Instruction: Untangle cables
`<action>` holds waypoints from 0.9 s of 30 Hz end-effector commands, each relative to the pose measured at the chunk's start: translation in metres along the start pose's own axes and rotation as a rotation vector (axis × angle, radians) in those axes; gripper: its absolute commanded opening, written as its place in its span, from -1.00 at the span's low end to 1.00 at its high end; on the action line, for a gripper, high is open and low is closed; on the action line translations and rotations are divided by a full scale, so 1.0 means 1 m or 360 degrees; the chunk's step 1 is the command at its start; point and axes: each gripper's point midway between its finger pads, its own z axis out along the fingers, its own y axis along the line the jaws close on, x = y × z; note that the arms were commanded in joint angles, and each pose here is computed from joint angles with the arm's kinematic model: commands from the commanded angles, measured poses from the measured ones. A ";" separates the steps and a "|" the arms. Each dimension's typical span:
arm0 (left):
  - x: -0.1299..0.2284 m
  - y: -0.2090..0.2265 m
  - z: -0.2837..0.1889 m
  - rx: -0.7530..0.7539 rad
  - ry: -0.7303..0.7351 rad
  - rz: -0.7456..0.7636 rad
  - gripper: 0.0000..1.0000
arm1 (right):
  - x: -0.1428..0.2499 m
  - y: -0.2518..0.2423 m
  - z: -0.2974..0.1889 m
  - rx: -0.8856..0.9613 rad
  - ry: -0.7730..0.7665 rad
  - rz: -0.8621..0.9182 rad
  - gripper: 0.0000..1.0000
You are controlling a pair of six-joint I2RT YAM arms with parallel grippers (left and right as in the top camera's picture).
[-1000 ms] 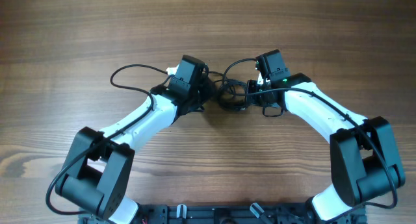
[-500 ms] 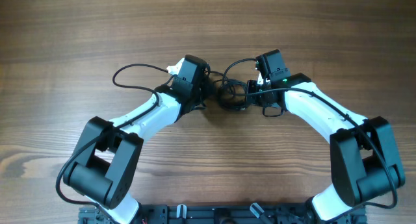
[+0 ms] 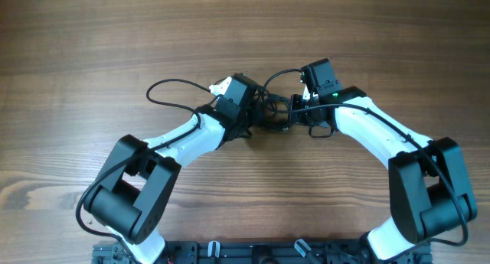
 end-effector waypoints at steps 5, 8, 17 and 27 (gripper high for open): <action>-0.043 -0.024 -0.042 0.0153 -0.0180 0.0064 -0.92 | 0.006 -0.002 0.006 0.0005 0.0041 -0.0018 -0.91; -0.066 -0.048 -0.090 0.0342 -0.0277 0.0033 -0.92 | 0.006 -0.002 0.006 0.0008 0.0040 -0.0019 -0.91; -0.095 -0.055 -0.142 0.0594 -0.0241 -0.0098 -0.92 | 0.008 -0.005 0.006 0.0028 0.0051 -0.0016 -0.91; -0.095 0.041 -0.131 0.0050 -0.0171 -0.0217 -0.92 | 0.003 -0.007 0.004 0.0058 0.0017 -0.0014 -0.91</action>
